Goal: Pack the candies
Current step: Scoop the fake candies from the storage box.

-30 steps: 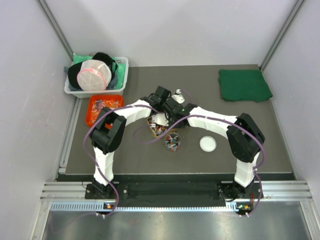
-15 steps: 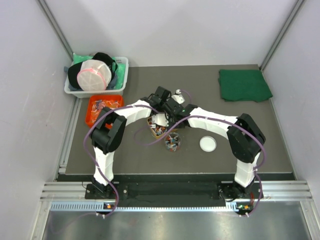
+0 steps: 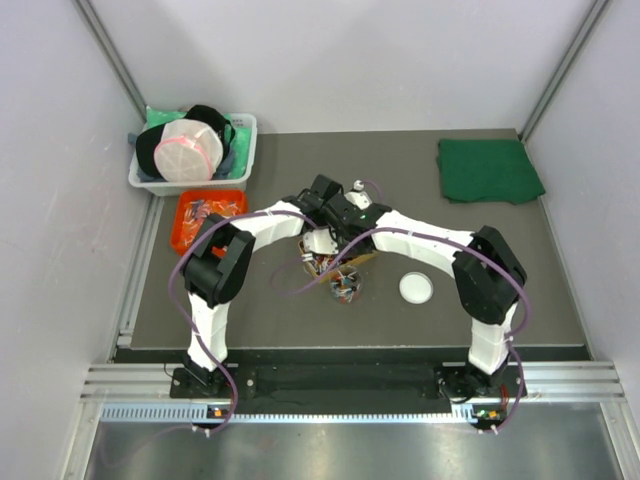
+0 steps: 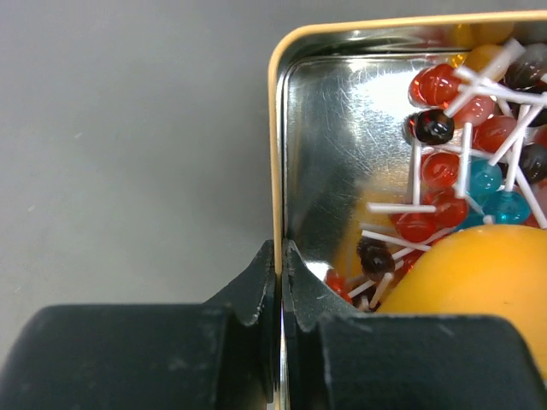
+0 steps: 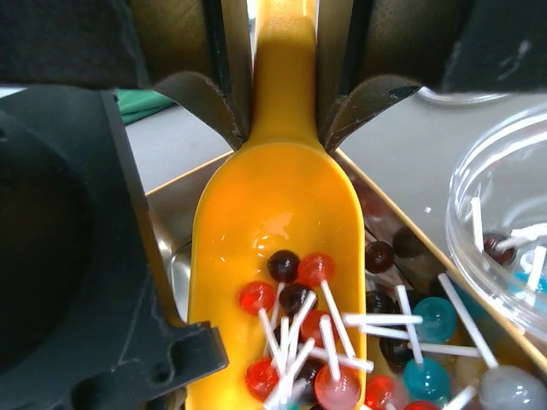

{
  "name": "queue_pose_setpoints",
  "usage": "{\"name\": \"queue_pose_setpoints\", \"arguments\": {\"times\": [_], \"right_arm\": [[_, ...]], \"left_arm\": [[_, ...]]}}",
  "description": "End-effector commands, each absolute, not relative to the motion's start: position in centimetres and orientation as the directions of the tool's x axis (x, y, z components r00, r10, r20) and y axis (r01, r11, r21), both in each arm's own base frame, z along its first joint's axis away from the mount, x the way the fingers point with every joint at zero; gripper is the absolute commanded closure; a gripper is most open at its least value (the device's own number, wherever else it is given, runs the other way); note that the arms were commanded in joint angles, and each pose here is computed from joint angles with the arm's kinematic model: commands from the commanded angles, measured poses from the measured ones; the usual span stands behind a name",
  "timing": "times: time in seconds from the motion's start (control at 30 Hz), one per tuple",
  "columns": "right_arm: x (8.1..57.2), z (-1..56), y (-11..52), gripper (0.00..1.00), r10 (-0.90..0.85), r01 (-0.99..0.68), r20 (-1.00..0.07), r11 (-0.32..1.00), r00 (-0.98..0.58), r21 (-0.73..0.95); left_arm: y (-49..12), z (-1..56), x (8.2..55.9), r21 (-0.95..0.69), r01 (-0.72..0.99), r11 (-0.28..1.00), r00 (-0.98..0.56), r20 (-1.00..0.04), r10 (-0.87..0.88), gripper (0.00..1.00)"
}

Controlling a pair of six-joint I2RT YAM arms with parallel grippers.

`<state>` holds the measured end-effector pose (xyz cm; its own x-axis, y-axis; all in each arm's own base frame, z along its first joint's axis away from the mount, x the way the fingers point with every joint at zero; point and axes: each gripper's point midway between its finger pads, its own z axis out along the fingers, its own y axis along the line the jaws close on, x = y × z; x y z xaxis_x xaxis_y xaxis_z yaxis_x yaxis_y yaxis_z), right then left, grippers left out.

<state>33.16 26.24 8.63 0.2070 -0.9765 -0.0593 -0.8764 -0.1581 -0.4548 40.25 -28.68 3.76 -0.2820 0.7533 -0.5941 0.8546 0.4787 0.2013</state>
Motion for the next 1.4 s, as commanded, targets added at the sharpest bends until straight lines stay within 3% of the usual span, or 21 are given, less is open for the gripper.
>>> {"name": "queue_pose_setpoints", "arguments": {"times": [0.0,0.2,0.37,0.93,1.03,1.17,1.37], "right_arm": [[35.4,13.3,29.7,1.00,-0.953,-0.808,-0.095,-0.188,0.288,-0.558],[35.5,13.7,30.4,1.00,-0.950,-0.819,-0.097,-0.200,0.296,-0.537],[34.9,13.2,31.1,1.00,-0.945,-0.844,-0.182,-0.143,0.271,-0.517],[34.3,10.0,31.9,1.00,-0.932,-0.888,-0.322,0.001,0.166,-0.461],[34.3,9.8,32.0,1.00,-0.929,-0.895,-0.345,0.036,0.134,-0.444],[34.3,10.1,32.2,1.00,-0.920,-0.901,-0.383,0.092,0.086,-0.424],[34.3,10.4,31.9,1.00,-0.915,-0.896,-0.396,0.114,0.074,-0.430]], "left_arm": [[-30.2,0.1,35.0,0.100,0.937,0.335,-0.239,-0.517,0.822,0.95],[-30.1,0.2,35.0,0.103,0.936,0.336,-0.238,-0.517,0.822,0.95],[-29.7,0.4,35.2,0.126,0.928,0.349,-0.240,-0.515,0.823,0.95],[-29.8,1.1,35.5,0.138,0.920,0.368,-0.247,-0.524,0.815,0.83],[-29.8,1.2,35.6,0.138,0.918,0.372,-0.250,-0.527,0.813,0.78],[-29.8,1.3,35.9,0.146,0.913,0.381,-0.254,-0.529,0.810,0.61],[-29.8,1.3,36.3,0.154,0.904,0.398,-0.265,-0.529,0.806,0.46]]}}
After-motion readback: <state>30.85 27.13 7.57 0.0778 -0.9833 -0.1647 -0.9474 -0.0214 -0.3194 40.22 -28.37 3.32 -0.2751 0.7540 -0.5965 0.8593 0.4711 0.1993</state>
